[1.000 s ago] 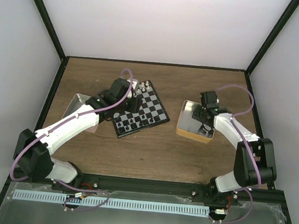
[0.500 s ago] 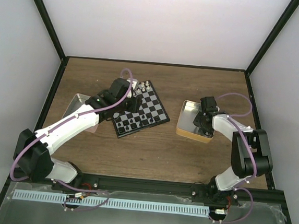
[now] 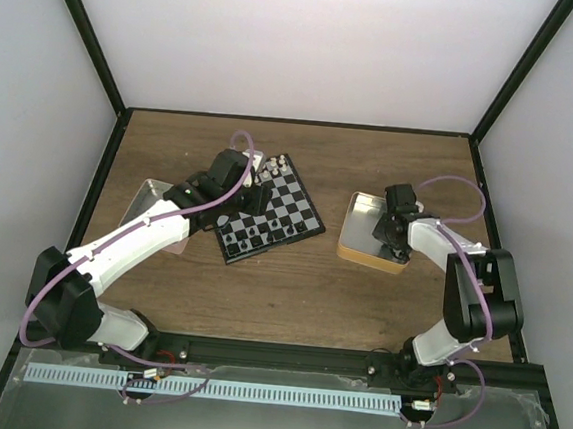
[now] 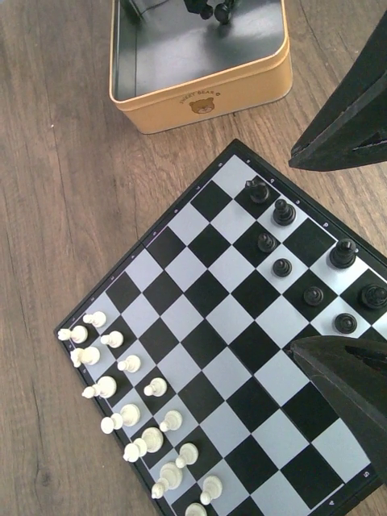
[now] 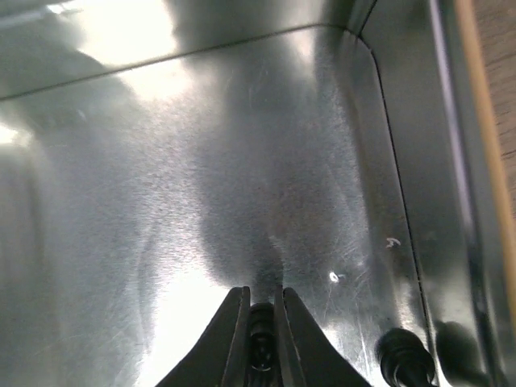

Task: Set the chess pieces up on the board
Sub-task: Pick up the chess piece from the storage box, then place the chess piece on the chessboard.

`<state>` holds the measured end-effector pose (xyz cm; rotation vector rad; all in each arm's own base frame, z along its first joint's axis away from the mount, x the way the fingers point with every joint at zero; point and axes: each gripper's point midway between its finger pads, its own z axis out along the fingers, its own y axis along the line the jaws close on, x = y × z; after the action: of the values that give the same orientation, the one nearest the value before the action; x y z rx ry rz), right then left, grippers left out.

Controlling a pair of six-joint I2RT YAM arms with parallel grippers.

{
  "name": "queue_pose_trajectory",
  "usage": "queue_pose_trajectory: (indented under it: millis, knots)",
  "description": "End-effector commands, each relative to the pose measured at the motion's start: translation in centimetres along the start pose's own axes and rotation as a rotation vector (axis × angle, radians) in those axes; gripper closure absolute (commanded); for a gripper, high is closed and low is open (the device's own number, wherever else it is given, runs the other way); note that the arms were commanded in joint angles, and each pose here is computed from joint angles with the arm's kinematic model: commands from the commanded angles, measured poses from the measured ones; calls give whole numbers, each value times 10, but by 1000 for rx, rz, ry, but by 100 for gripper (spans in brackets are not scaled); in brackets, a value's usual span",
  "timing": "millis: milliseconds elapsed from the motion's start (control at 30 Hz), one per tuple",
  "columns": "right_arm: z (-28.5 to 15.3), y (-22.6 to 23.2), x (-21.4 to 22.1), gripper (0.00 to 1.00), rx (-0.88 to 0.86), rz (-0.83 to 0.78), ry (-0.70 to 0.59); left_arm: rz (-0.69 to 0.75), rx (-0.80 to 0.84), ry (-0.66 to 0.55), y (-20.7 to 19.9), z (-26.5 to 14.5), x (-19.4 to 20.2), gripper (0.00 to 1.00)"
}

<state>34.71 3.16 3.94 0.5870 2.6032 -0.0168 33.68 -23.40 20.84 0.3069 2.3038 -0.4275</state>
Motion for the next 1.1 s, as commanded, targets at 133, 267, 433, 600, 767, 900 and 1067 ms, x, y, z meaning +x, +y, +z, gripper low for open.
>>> queue_pose_trajectory:
  millis: [133,267,433,600,767,900,1067]
  knots:
    - [-57,59,-43,95,-195,-67,-122,-23,-37,-90,7,-13,-20,42]
    - [-78,113,-36,95,-316,-166,-116,-67,-100,-119,23,-18,-24,42]
    - [-88,176,-12,94,-433,-293,-78,-114,-120,-165,36,-27,-30,39]
    - [-78,221,6,94,-458,-388,-50,-133,-124,-182,42,-30,-31,38]
    - [-64,252,20,93,-436,-478,-23,-135,-119,-174,43,-29,-30,37]
    - [-55,268,38,93,-430,-591,20,-131,-119,-163,43,-26,-27,37]
    - [-44,271,57,93,-405,-669,70,-136,-119,-164,44,-26,-27,37]
